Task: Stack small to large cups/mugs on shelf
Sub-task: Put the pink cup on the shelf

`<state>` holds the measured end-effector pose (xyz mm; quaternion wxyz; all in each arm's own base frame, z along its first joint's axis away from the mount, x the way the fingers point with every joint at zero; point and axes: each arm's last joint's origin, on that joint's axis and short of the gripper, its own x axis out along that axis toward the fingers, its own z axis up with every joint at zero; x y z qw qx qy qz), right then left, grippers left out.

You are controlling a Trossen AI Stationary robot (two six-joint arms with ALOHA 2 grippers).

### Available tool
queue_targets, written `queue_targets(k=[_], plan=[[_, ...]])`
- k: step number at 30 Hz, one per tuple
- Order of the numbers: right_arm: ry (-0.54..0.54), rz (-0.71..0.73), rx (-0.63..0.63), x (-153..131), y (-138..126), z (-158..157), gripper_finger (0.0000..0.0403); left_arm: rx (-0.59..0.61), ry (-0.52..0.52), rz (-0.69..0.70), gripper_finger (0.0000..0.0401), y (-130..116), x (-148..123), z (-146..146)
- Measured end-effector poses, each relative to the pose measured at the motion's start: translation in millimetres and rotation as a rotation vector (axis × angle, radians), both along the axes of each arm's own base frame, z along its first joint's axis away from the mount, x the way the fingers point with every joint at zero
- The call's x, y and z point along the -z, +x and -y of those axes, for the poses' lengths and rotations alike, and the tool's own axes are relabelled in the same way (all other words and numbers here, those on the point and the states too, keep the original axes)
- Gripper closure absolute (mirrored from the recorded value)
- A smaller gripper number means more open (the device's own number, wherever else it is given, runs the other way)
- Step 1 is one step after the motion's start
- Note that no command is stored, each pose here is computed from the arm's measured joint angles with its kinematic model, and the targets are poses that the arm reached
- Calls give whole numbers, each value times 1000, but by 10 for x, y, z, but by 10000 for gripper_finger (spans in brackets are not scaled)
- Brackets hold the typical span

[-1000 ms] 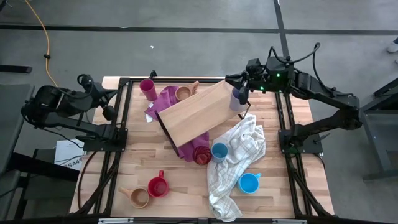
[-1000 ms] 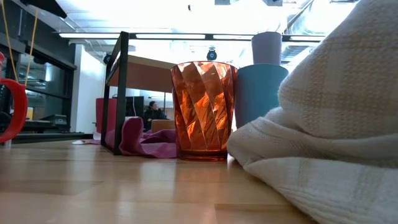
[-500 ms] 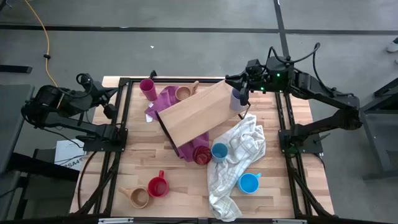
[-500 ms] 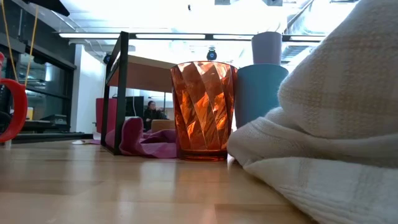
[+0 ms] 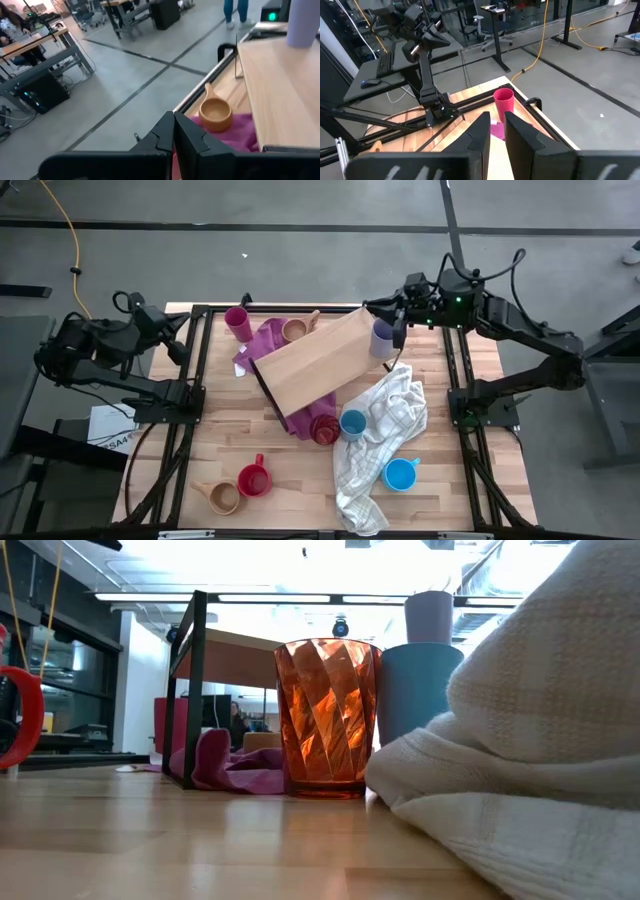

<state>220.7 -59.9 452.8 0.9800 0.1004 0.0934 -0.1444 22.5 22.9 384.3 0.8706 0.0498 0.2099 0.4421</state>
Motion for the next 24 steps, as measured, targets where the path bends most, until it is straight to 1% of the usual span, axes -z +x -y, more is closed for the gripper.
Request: queue_targets(k=[5, 9, 15, 21, 24], plan=[[-2, 11, 1, -20, -30, -8, 354, 14, 22, 111, 400, -36, -87, 0], [-4, 13, 1, -26, -37, -9, 354, 78, 49, 229, 400, -46, -210, 10], [-6, 13, 1, -25, -37, -10, 354, 250, 101, 407, 400, -45, -417, 43], [-6, 12, 1, -25, -37, -9, 354, 430, 229, 572, 400, -52, -650, 86], [-5, 12, 1, -24, -37, -9, 354, 461, 270, 598, 400, -62, -697, 95]])
